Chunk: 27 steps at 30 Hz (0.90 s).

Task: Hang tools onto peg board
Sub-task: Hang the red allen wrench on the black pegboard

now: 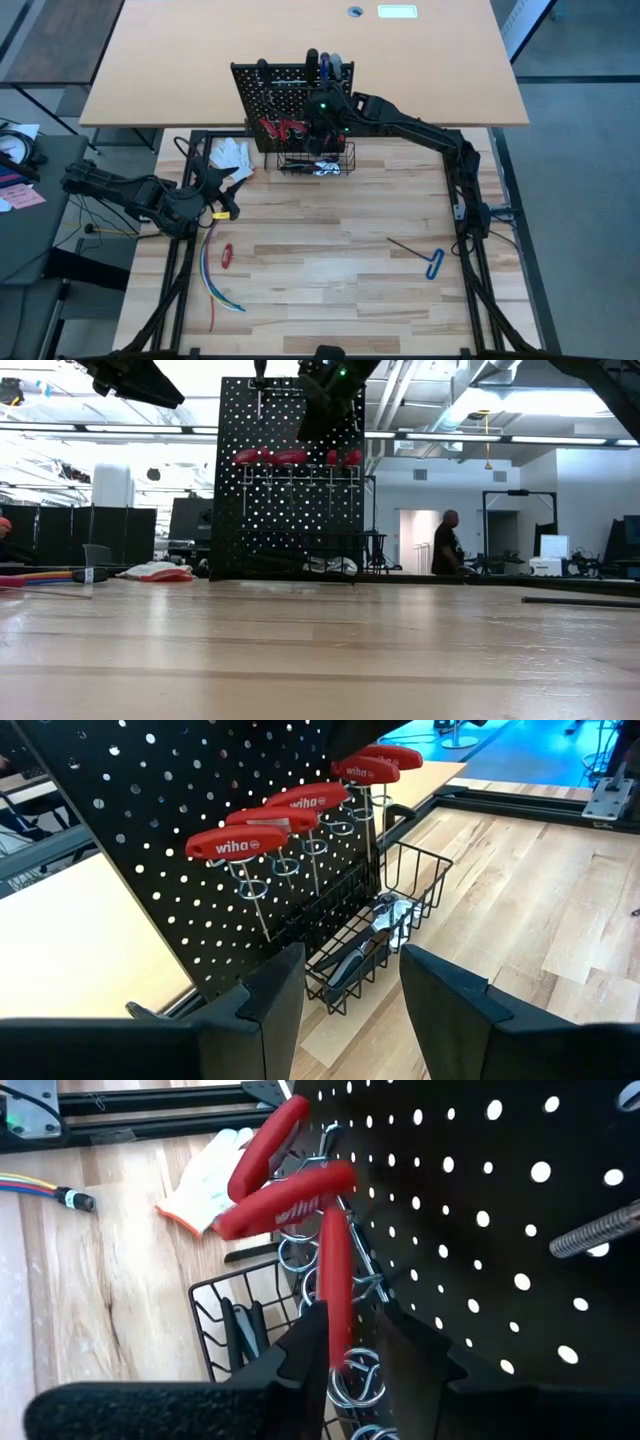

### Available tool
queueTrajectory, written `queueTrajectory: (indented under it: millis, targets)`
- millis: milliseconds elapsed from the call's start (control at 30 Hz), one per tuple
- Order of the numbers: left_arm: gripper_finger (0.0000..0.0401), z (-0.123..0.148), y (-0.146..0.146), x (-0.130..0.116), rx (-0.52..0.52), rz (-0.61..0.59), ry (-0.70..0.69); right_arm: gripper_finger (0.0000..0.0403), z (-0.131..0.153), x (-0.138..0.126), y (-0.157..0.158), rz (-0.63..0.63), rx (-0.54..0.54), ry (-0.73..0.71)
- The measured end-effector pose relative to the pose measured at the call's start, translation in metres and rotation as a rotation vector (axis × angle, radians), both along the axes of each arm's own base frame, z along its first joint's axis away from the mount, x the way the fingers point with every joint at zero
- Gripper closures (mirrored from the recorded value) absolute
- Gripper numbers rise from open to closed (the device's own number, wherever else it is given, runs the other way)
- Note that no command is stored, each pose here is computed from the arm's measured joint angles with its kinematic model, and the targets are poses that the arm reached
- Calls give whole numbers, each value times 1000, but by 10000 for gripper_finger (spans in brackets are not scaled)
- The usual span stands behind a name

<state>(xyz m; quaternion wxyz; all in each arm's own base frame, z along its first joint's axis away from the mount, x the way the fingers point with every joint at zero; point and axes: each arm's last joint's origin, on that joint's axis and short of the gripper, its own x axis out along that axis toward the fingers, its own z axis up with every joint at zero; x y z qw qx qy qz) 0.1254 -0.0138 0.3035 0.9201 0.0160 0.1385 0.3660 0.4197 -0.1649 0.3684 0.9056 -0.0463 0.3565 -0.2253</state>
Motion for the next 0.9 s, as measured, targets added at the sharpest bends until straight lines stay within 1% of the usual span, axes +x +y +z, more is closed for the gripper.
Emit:
queueTrajectory:
  millis: [133,233,333,433,533,600,667,733,833,900]
  targets:
    - [242,0,0,0,0,0,2,310,3,0,10,45,-24,27]
    - [242,-1,0,0,-2,-9,11,310,9,0,27,84,-26,27]
    - [242,-1,-1,0,-2,-33,25,310,8,1,50,139,-14,75]
    - [242,-2,-3,0,-10,-48,21,310,-2,6,81,239,-23,151]
    - [242,1,-7,-2,-22,-81,18,310,-28,18,117,350,-16,181]
    - [242,3,-10,-4,-37,-101,10,310,-54,24,143,440,23,195]
    - [242,3,-12,-6,-51,-121,8,310,-83,30,169,526,40,167]
    - [242,3,-15,-7,-58,-140,4,310,-112,36,192,590,26,76]
    - [242,4,-17,-7,-58,-156,2,310,-158,44,226,658,-8,-114]
    - [242,4,-17,-7,-60,-155,0,310,-181,54,245,666,16,-270]
